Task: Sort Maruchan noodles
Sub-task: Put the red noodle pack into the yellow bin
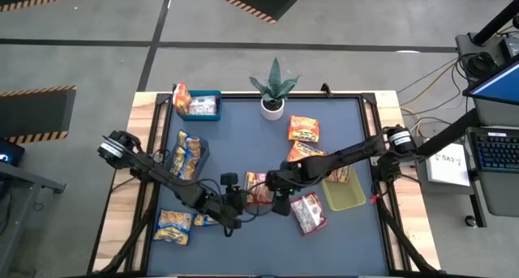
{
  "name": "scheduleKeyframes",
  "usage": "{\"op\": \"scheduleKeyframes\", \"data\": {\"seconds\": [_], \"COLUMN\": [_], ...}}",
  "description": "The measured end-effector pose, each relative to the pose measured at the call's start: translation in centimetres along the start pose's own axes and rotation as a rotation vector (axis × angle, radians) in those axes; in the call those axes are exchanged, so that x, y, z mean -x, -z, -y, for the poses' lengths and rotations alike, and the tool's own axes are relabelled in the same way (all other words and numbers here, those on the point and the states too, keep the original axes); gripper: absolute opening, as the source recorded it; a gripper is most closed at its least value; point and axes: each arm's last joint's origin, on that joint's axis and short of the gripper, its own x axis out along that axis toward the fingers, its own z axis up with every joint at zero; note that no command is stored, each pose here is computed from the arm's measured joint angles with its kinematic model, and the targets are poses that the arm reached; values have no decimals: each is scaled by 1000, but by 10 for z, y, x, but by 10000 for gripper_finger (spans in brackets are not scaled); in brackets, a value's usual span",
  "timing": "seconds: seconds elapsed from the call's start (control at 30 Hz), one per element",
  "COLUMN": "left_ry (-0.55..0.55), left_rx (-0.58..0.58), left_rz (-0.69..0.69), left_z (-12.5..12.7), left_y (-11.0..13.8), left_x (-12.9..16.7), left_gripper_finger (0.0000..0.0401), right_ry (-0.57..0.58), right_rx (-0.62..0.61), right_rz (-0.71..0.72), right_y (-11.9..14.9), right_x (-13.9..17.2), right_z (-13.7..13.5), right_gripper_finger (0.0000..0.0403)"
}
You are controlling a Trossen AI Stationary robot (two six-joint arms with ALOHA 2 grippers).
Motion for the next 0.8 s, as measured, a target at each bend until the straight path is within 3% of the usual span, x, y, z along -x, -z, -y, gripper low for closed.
{"op": "scheduleKeyframes", "data": {"seconds": [0.23,0.43,0.8], "left_ry": [16,26,33], "left_rx": [100,155,212], "left_rz": [104,135,102], "left_z": [-10,-17,-20], "left_y": [29,44,58], "left_x": [-14,-19,-21], "left_gripper_finger": [121,121,121], "right_ry": [51,73,-130], "right_rx": [-75,-165,-348], "right_rz": [33,75,171], "right_y": [-7,-17,-7], "right_x": [6,3,-18], "right_z": [25,62,99], "right_gripper_finger": [293,321,329]}}
